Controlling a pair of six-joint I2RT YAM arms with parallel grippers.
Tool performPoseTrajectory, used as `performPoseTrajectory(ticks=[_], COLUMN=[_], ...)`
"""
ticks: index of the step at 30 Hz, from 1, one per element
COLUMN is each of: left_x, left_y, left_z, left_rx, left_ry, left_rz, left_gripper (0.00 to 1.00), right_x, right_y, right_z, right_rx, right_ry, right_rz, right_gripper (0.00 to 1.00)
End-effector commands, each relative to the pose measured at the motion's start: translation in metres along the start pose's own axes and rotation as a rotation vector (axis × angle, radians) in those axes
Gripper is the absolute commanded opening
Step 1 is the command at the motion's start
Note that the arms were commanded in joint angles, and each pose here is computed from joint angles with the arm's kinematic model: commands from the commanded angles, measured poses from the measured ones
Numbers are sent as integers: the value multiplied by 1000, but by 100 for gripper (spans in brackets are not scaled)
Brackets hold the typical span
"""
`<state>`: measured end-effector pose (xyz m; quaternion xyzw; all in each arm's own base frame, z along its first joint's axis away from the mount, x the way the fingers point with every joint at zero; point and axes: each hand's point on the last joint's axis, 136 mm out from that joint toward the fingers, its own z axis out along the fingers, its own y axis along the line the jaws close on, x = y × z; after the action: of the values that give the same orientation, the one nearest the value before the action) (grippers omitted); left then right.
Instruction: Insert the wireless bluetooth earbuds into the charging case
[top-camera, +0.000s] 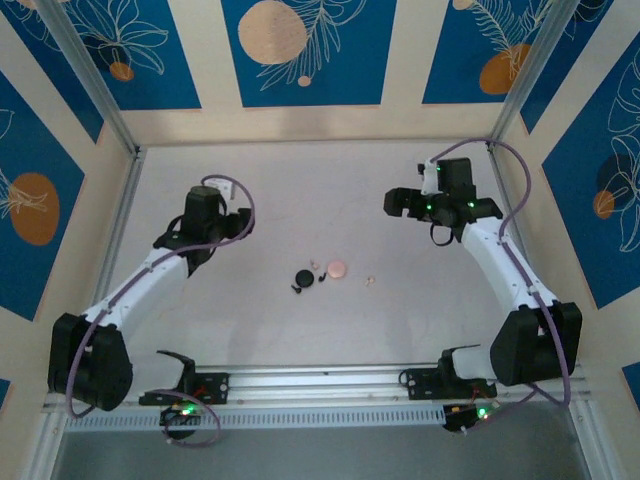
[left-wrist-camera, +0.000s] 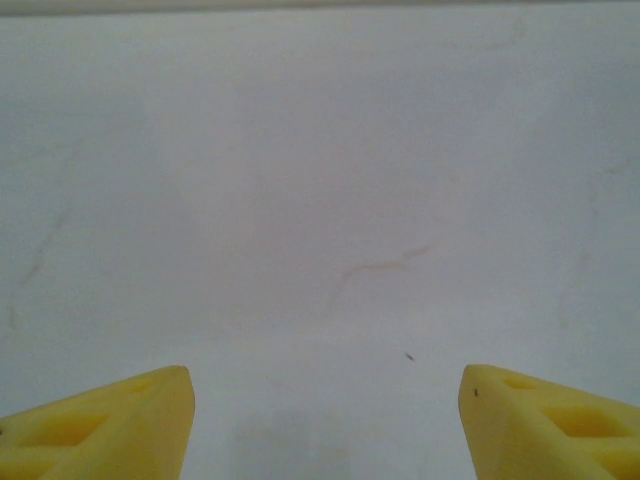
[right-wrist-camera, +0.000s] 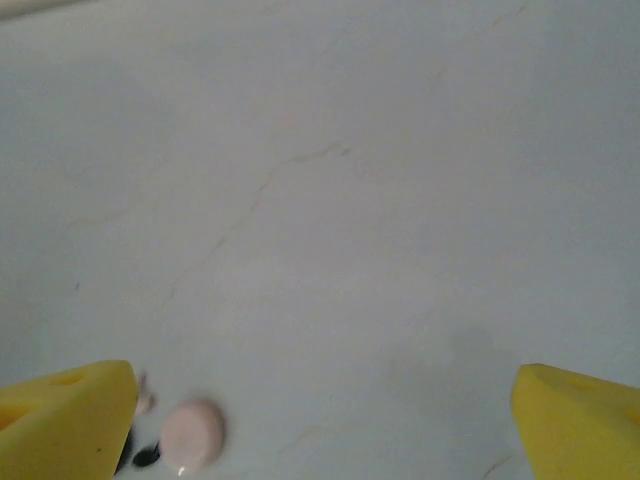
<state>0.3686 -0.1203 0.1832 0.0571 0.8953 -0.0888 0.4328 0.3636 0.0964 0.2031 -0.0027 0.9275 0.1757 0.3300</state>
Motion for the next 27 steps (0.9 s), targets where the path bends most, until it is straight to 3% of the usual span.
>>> performPoseTrajectory(ticks=[1, 7, 13, 21, 27], left_x=[33, 56, 68, 88, 102], left_y=[-14, -47, -61, -62, -58], left_z=[-2, 6, 9, 15, 23], left_rx=[0, 54, 120, 109, 78], left_ry=[203, 351, 401, 469, 517], left_rz=[-16, -27, -96, -177, -241], left_gripper=[69, 69, 66, 64, 63], right_x=[35, 58, 82, 114, 129], right_y=[17, 42, 53, 73, 88], right_z=[-3, 5, 14, 35, 54], right_rx=[-8, -45, -45, -57, -13], right_ry=[167, 292, 433, 621, 710], right_rz=[39, 79, 154, 119, 72], right_gripper=[95, 84, 75, 64, 64])
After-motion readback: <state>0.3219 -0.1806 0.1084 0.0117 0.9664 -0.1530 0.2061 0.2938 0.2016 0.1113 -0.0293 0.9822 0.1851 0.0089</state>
